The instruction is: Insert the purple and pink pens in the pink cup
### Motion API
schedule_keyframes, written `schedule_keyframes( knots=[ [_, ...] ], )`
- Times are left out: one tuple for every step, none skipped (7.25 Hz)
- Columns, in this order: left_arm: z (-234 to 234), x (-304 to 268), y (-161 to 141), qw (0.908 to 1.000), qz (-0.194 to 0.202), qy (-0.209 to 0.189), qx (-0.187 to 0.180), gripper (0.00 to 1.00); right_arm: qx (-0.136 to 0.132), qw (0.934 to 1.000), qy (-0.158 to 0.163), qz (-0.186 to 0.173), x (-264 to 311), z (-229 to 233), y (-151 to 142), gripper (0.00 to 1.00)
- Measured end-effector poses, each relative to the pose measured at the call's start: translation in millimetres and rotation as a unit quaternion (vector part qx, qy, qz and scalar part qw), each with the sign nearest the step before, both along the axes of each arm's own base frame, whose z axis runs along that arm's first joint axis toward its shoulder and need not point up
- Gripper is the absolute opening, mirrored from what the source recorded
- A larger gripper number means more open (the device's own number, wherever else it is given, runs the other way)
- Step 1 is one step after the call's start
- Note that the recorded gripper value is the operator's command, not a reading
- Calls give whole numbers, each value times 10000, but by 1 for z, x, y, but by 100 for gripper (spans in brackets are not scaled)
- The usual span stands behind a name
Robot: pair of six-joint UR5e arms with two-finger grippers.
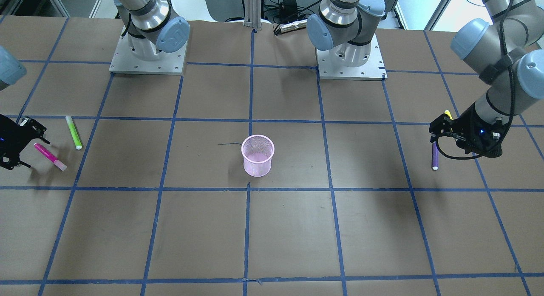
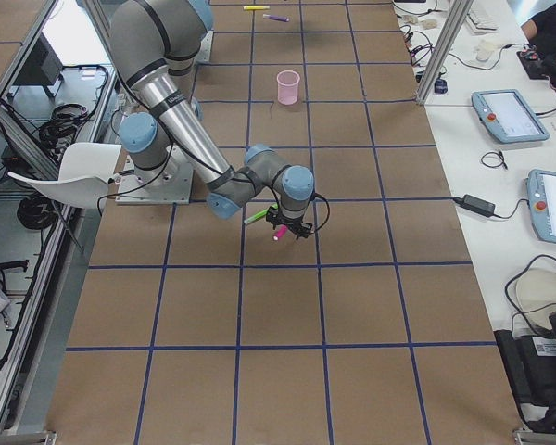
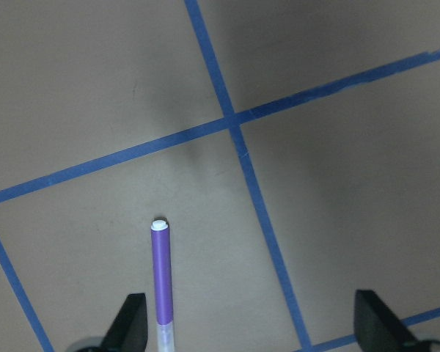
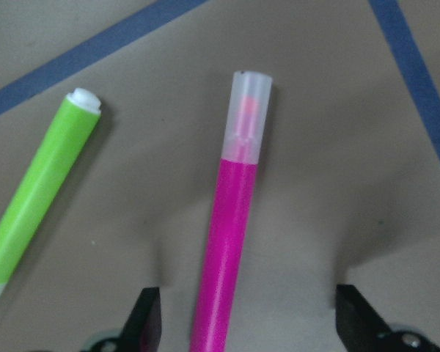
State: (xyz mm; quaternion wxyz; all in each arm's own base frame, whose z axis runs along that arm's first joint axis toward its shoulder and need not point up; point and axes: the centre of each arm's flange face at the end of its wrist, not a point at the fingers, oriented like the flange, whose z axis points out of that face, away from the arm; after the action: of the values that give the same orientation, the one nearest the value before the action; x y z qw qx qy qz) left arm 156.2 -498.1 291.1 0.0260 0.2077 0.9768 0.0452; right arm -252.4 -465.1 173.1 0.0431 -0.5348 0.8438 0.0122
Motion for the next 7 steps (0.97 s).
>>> schedule_keyframes(
  knots=[
    [-15,10,-4,9998,-184,-47,62,100,27,10000,-5,-16,0,-2,3,73],
    [-27,16,-6,9995,-289,-31,122,100,35,10000,-6,-40,-2,-3,5,38],
    [-36,20,-7,9992,-360,-3,183,100,35,10000,-3,-54,-3,-3,6,0],
    [-46,22,-7,9989,-404,35,254,100,61,10000,29,-59,-4,-2,7,0],
    [-56,23,-7,9986,-426,67,318,100,135,9998,114,-57,-6,-2,9,0],
    [-68,25,-9,9984,-443,67,334,100,196,9996,203,-48,-7,-1,10,0],
    [-79,26,-10,9984,-463,51,321,100,213,9994,285,-34,-9,4,11,0]
  ],
)
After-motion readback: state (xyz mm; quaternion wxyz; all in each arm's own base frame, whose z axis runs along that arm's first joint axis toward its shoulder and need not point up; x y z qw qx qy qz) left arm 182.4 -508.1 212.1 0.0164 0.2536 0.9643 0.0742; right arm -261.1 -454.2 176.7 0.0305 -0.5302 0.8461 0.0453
